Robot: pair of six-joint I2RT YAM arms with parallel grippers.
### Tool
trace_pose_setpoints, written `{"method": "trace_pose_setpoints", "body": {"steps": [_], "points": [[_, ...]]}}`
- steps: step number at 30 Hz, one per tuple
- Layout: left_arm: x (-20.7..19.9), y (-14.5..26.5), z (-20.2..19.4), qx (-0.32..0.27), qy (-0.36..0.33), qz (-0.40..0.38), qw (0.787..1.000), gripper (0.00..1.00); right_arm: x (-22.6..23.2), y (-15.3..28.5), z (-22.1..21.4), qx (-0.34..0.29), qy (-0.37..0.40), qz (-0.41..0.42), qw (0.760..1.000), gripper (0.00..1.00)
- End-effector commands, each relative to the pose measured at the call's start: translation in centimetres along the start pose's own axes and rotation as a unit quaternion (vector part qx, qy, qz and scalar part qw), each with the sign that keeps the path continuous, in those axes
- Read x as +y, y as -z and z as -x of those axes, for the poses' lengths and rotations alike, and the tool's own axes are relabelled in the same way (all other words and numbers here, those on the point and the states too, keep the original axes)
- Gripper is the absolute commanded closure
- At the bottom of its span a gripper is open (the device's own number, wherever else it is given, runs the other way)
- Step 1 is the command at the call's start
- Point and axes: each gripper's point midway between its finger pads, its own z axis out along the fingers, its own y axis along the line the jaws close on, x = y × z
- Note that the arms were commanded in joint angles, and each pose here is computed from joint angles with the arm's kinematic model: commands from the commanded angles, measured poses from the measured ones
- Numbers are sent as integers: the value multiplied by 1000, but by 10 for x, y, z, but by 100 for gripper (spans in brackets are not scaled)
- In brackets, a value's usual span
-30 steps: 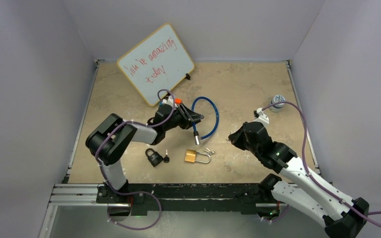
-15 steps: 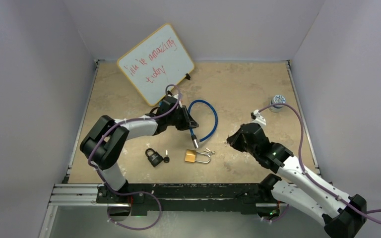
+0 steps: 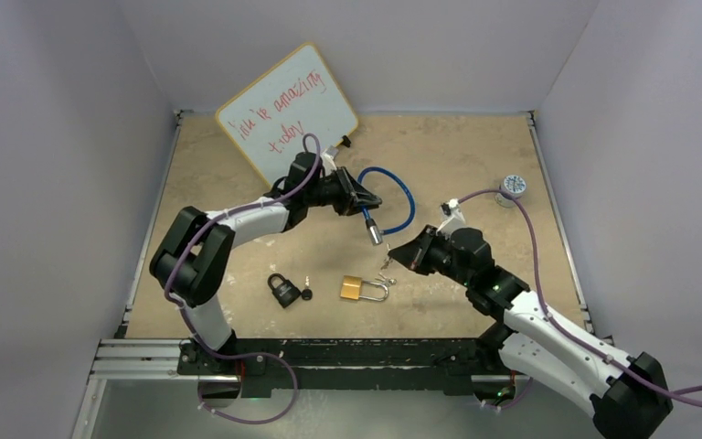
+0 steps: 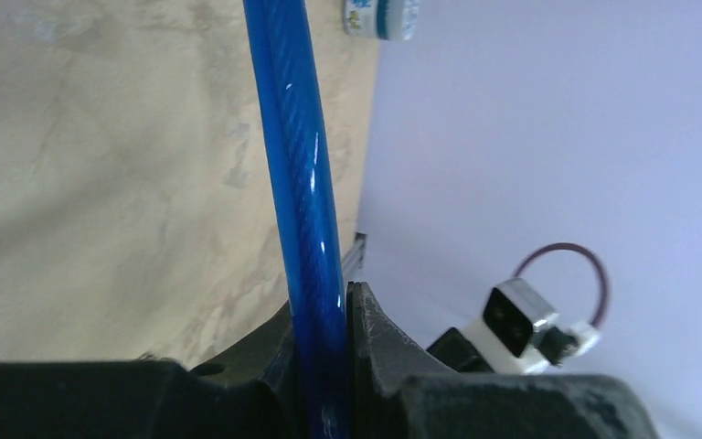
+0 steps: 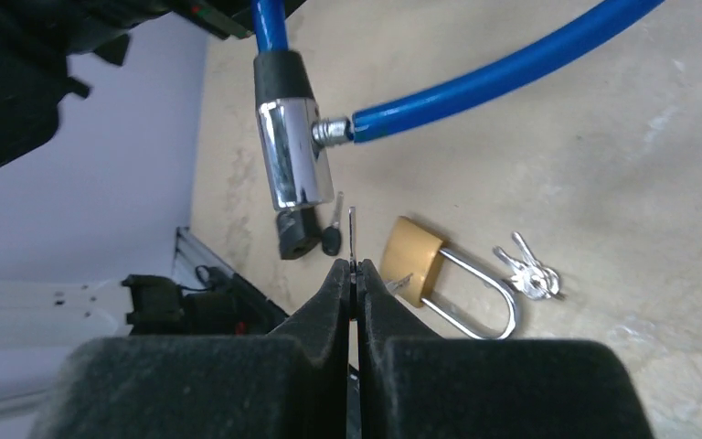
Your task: Unlock with the key
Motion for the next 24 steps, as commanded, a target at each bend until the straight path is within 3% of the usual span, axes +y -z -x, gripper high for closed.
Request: {"method": "trace_pose_setpoints", "body": {"steps": [1,4,12,24], "points": [[-80,14,18,22,39,-139,989,100,55,14,17,-14,12,176,984,100],[-92,17,27,17,49,-164,985,100,67,24,27,-29,-3,247,968,100],[-113,24,36,19,49,-204,978,100,87,31,34,-34,7,297,954,100],[-131,38,35,21,34,-231,972,100,87,34,49,-71,3,281,957,100]]}}
